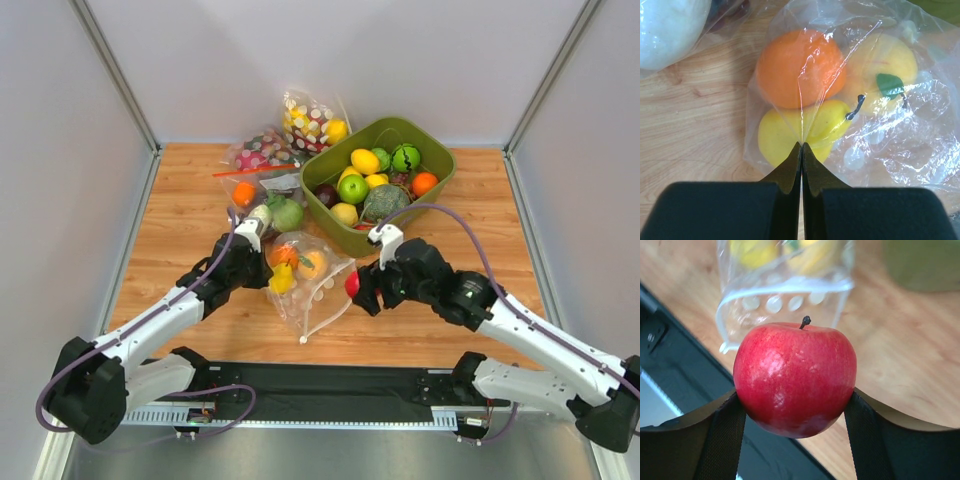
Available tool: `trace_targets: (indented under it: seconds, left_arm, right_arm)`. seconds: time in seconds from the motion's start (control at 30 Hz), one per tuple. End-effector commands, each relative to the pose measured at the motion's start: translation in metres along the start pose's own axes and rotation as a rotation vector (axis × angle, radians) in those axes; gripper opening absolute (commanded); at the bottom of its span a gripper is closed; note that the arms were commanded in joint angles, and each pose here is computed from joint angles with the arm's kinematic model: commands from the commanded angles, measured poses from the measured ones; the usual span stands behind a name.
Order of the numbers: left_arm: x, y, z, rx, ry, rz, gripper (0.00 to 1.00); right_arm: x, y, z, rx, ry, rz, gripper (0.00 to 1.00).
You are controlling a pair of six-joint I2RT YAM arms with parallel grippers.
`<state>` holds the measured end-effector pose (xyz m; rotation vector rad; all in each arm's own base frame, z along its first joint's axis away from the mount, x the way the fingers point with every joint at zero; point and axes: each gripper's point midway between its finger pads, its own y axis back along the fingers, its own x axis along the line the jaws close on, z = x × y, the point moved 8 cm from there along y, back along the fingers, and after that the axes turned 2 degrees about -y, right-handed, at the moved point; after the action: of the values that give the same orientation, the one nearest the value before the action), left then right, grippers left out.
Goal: Open the zip-top bag and remove the fake food
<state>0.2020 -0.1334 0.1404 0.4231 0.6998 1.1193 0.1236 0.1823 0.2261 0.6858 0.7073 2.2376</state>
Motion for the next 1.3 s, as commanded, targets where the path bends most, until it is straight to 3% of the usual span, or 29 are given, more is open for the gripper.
trace_targets:
  seconds: [0.0,0.17,0.4,0.67,0.83,0.93,0.97,1.0,1.1,1.27]
  left_arm:
    - [-0.004,0.007,0.015,-0.056,-0.008,-0.012,0.0]
    - [-0.004,0.009,0.013,-0.057,-0.005,-0.023,0.0]
    - [-0.006,0.009,0.01,-0.041,-0.011,-0.05,0.0]
    - [-0.009,0.008,0.009,-0.031,0.0,-0.082,0.0]
    - [-0.009,0.009,0.008,-0.023,-0.013,-0.089,0.0]
    - [-0.009,0.01,0.008,-0.021,-0.016,-0.085,0.0]
    - [-0.009,0.01,0.007,-0.019,-0.016,-0.087,0.0]
    - [-0.009,0.009,0.007,-0.017,-0.016,-0.091,0.0]
    - [-0.01,0.008,0.006,-0.011,-0.013,-0.102,0.0]
    - [-0.011,0.007,0.006,-0.004,-0.013,-0.111,0.0]
  right_arm:
    - [-0.02,0.027,0.038,-0.179,0.007,-0.124,0.31]
    - [-0.055,0.044,0.089,-0.411,0.001,-0.273,0.3]
    - [-0.117,0.045,0.163,-0.566,-0.061,-0.316,0.31]
    - [-0.225,-0.006,0.199,-0.531,-0.234,-0.497,0.31]
    - [-0.265,-0.025,0.208,-0.491,-0.288,-0.574,0.35]
    - [-0.28,-0.031,0.208,-0.475,-0.304,-0.64,0.44]
    - [-0.283,-0.032,0.208,-0.461,-0.299,-0.649,0.51]
    - [-0.285,-0.035,0.207,-0.45,-0.298,-0.653,0.63]
    - [-0.286,-0.036,0.209,-0.444,-0.282,-0.644,0.82]
    - [-0.283,-0.033,0.207,-0.449,-0.268,-0.638,0.86]
